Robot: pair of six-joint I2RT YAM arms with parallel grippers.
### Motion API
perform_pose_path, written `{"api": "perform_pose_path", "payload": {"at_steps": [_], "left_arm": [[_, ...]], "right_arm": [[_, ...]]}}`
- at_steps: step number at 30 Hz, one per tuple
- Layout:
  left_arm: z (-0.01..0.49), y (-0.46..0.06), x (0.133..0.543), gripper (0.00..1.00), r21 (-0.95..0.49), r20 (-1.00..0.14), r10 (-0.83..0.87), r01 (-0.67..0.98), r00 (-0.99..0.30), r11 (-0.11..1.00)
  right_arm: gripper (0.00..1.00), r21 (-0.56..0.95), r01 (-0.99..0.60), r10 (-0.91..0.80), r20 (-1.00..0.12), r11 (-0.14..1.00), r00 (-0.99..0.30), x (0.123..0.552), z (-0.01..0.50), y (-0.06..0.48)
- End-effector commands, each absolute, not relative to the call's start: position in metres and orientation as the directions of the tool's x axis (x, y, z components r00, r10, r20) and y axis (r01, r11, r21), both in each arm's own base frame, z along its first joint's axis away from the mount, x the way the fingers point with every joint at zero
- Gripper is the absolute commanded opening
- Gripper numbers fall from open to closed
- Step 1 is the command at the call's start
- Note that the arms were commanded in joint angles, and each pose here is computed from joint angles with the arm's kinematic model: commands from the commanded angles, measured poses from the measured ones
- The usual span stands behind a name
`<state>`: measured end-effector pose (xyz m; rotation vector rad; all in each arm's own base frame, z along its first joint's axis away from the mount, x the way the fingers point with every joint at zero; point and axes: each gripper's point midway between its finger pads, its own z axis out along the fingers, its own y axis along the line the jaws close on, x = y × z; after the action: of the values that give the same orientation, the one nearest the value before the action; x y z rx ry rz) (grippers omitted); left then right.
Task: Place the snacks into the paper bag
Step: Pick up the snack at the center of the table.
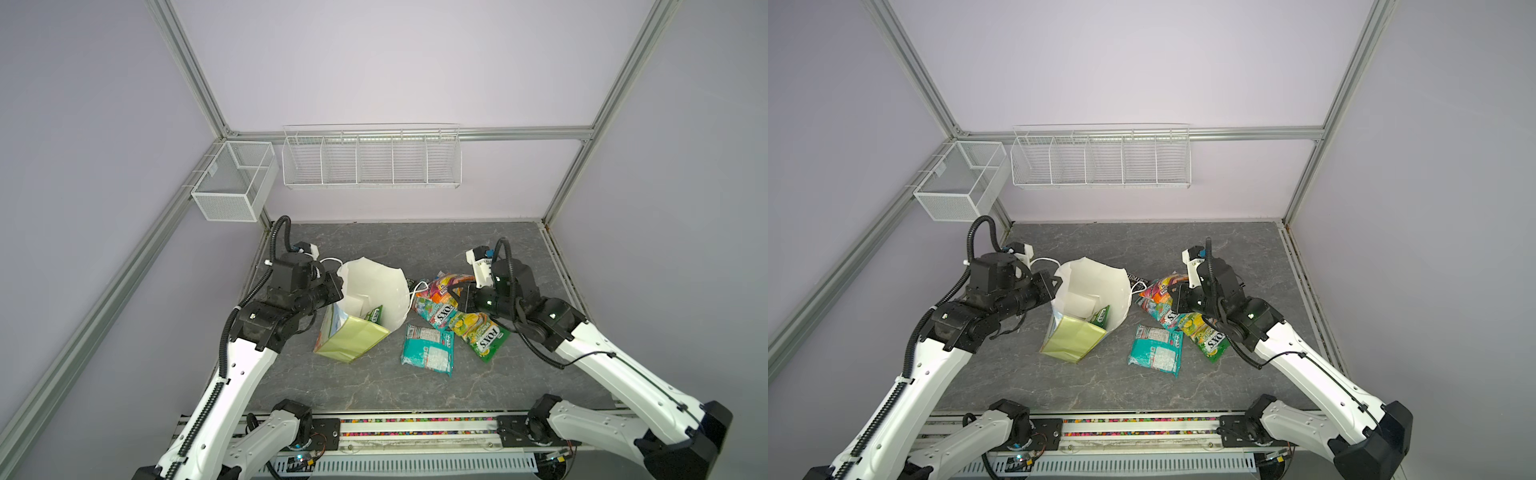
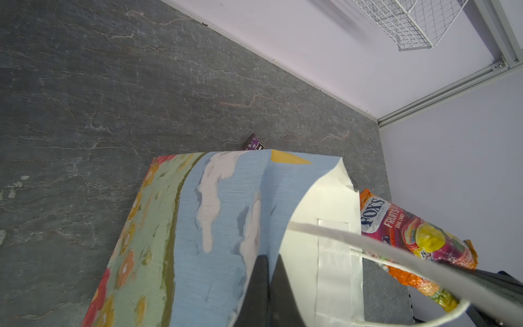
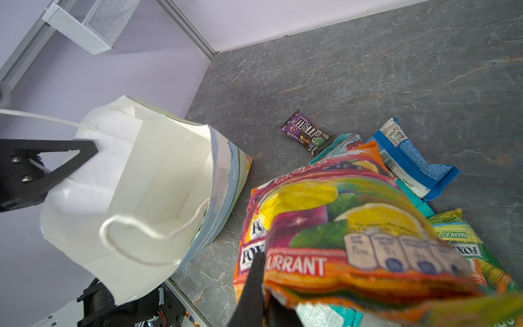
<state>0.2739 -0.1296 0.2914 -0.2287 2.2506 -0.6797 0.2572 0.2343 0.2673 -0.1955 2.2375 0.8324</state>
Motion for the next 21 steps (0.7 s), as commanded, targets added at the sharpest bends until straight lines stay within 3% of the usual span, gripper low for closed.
{"api": "perform_pose_path", "payload": {"at_steps": [1,21], "left_arm": [[0.301,-0.129,0.276,0.00,-0.558,-0.640,-0.391,0.050,-0.662,0.828],[0.300,-0.126,0.272,0.00,-0.563,-0.638,-0.406,0.037,-0.655,0.826]], "right_arm": [[0.07,0.489,-0.414,0.105,-0.734,0.767,-0.671,0.252,0.292,0.233],[0.07,0.435,-0.518,0.066,-0.808,0.737,-0.586,0.221,0.350,0.221]]}}
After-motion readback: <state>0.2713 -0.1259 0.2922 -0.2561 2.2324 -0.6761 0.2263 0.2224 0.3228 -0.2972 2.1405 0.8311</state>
